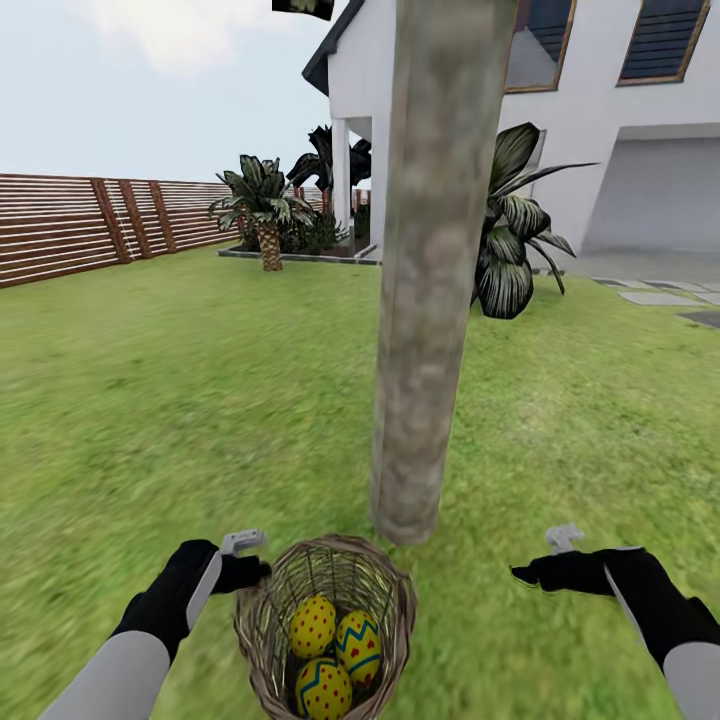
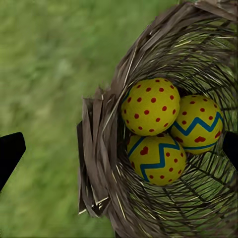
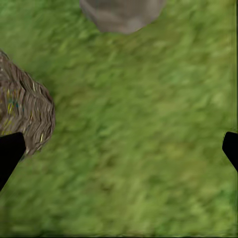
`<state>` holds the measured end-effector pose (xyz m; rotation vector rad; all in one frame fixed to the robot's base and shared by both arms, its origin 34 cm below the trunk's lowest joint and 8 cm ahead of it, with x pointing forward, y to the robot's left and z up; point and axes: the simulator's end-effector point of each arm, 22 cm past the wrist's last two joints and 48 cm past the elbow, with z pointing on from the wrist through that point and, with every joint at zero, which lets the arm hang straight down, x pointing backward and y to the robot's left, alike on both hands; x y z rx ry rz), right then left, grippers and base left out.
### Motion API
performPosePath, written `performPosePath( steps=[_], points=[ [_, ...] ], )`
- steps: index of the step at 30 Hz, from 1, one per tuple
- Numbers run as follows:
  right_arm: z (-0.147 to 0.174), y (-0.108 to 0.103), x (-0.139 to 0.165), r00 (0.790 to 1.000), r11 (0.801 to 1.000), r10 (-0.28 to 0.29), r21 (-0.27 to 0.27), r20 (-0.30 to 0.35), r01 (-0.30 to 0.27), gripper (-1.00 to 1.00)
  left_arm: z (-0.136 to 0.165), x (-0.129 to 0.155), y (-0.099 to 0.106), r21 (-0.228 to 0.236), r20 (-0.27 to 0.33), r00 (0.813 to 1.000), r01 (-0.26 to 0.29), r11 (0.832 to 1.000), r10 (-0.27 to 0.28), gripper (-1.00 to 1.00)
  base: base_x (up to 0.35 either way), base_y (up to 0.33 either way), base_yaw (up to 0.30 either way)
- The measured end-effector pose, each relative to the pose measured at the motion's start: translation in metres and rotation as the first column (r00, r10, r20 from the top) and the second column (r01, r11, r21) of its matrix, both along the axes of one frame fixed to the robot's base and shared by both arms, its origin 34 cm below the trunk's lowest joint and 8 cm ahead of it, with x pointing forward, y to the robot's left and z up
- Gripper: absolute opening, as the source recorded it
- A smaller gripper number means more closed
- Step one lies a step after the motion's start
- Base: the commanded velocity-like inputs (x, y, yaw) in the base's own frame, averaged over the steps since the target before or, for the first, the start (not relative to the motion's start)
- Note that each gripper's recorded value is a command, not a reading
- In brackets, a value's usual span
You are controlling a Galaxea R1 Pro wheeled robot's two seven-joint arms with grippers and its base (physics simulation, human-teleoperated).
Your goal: Take the three Easter eggs out of the wicker basket on the lawn in the garden, then place them on the lawn next to a single tree (choose any tree) so that all three eggs are next to the same tree and none are left in the basket.
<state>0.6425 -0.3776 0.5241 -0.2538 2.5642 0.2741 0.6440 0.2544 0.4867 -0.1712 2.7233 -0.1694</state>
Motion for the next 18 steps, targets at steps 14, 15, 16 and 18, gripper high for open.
performPosePath(
  steps=[14,15,16,18],
  points=[
    [0.082,0.184,0.014,0.979,0.985,0.164,0.070,-0.117,-0.157,1.00,0.105,0.041,-0.003,-0.095,0.095,0.995,-0.027,0.995,0.036,1.00,0.000,0.000,0.000],
    [0.083,0.193,0.013,0.976,0.983,0.180,0.064,-0.121,-0.173,1.00,0.109,0.042,-0.002,-0.111,0.098,0.994,-0.034,0.993,0.045,1.00,0.000,0.000,0.000],
    [0.084,0.199,0.012,0.973,0.980,0.196,0.056,-0.124,-0.190,1.00,0.112,0.042,0.000,-0.121,0.099,0.994,-0.040,0.992,0.053,1.00,0.000,0.000,0.000],
    [0.086,0.207,0.009,0.967,0.975,0.220,0.043,-0.128,-0.217,1.00,0.116,0.042,0.006,-0.128,0.097,0.993,-0.050,0.991,0.062,1.00,0.000,0.000,0.000]
  ],
)
